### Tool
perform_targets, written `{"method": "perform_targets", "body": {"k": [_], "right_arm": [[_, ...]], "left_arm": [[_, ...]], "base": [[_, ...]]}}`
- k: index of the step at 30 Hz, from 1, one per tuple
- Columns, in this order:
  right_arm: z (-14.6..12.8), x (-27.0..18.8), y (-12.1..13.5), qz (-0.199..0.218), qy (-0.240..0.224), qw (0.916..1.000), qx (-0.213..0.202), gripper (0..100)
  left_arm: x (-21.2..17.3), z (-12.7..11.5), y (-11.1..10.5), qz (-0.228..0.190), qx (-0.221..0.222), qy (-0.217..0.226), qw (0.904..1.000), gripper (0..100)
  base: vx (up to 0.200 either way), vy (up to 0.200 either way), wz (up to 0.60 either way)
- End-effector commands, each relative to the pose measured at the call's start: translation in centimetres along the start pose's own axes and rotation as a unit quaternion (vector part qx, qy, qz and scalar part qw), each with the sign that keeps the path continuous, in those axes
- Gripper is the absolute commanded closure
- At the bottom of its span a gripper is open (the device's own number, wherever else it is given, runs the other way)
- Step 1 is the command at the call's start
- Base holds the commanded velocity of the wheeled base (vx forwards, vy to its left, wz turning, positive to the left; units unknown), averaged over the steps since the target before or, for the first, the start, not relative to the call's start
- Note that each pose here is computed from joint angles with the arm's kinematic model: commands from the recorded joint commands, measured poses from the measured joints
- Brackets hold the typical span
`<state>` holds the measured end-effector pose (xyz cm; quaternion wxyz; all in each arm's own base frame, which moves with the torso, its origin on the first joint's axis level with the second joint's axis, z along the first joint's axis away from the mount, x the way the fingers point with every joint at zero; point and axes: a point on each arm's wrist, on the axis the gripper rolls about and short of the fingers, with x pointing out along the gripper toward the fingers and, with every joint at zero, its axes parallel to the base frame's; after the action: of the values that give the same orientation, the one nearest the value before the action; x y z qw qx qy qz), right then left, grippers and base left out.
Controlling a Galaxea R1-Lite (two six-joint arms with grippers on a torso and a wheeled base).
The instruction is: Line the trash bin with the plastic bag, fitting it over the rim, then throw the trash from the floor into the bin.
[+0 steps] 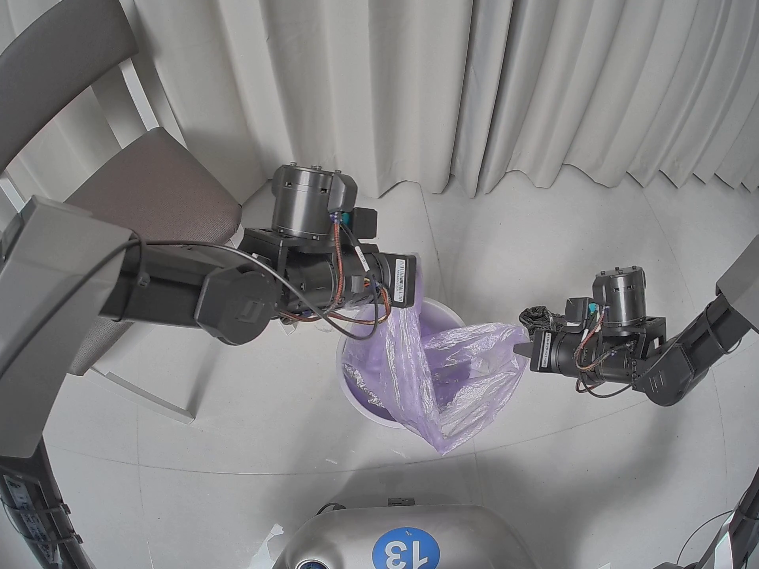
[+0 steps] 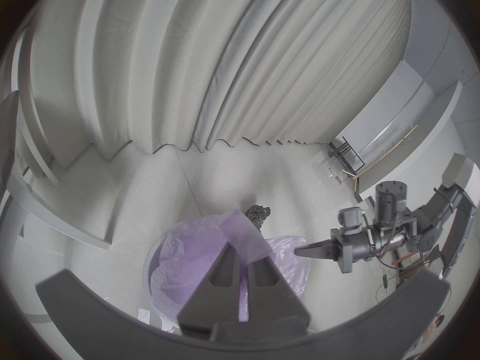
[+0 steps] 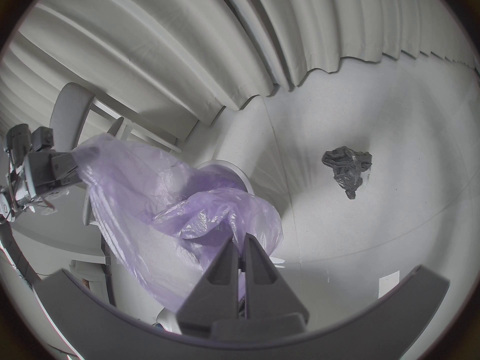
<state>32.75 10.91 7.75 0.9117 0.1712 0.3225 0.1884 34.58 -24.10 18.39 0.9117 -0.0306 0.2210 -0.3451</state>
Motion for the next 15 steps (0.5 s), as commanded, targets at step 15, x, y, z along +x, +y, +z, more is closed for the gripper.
{"method": "perform_targets", "body": {"k": [15], "right_arm": [[-3.2, -0.9, -1.8, -0.003, -0.009, 0.9999, 0.004, 100]], "left_arm": [[3.1, -4.7, 6.0, 0.064, -0.056, 0.038, 0.9957, 100]], "base": [[0.000, 0.000, 0.00]]}}
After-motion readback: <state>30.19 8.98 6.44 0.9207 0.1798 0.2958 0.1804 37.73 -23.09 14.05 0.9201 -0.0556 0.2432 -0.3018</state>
